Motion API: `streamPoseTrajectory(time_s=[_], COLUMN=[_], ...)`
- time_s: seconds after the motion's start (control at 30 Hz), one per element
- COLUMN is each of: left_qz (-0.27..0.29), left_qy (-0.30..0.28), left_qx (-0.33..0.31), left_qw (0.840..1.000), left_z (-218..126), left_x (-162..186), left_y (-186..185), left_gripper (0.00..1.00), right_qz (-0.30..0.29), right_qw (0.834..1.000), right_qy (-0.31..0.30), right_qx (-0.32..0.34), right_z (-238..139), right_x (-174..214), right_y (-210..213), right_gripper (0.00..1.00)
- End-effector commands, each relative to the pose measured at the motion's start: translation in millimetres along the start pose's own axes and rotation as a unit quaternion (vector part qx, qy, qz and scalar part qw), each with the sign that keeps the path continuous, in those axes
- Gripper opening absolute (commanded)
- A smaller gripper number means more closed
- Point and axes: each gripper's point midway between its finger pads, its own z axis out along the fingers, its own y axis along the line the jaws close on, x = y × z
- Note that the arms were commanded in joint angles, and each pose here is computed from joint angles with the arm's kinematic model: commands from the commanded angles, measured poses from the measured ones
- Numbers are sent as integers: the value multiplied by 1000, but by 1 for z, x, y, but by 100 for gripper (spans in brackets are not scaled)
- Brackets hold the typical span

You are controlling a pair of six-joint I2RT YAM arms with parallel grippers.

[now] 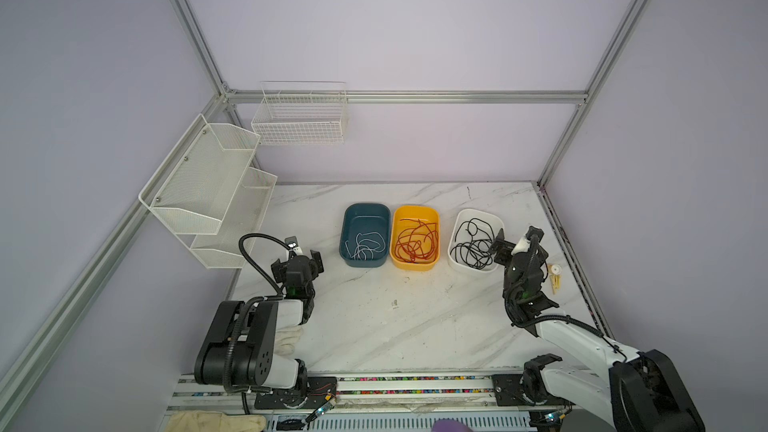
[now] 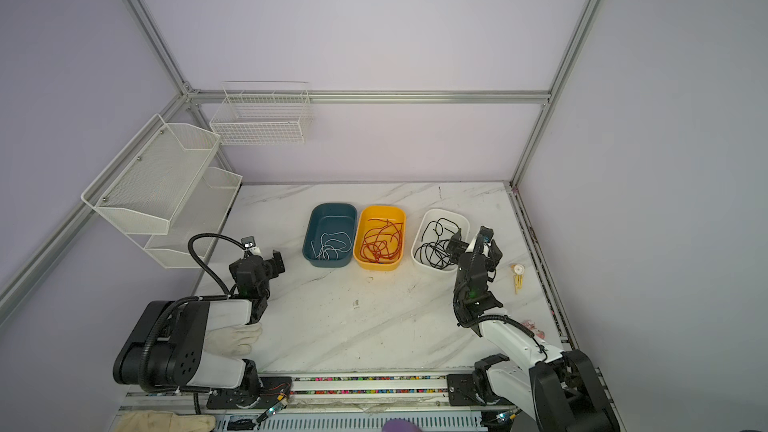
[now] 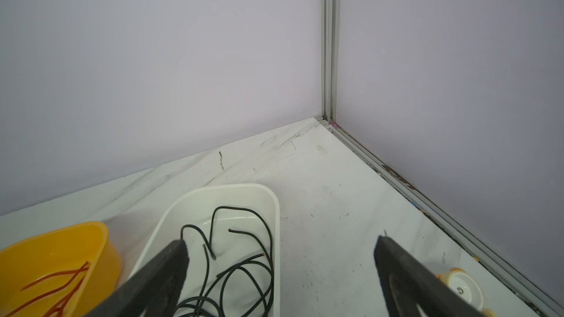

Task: Untangle the cables

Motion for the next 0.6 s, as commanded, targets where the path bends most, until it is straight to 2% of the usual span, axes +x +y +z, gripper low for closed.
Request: streamPoseTrajectory(time_s=[0.0,0.07,0.17,0.27,0.33,0.4,0.43,0.5,0.57], left_qz=[-9,-13,-14,-14,-14,-15,-14,-13,-13], left_qy=[-63,-59,-67,-72,-73,-76,-75,-76,-76], left_qx=[30,31,29,29,29,30,30,30,30], left_qw=[997,998,997,997,997,997,997,997,997], left_z=[9,10,9,9,8,8,8,8,8], left_x=[-41,-40,-41,-42,-42,-43,-41,-42,-42], left_y=[-15,-14,-12,-12,-12,-12,-12,-12,-12], left_gripper=[100,100,100,100,100,100,100,100,100], right_qz=[23,19,15,-35,-45,-35,-31,-34,-22], right_qw=[998,997,993,991,989,988,986,991,994], right_qy=[-52,-67,-90,-94,-93,-103,-124,-58,-50], right_qx=[-17,-18,-76,-93,-105,-111,-110,-111,-90], right_z=[8,14,17,30,38,43,42,62,78], right_x=[-4,-1,1,5,13,31,25,36,40], right_y=[-3,-4,12,24,23,14,13,19,9], right_gripper=[98,98,98,98,98,98,97,97,98])
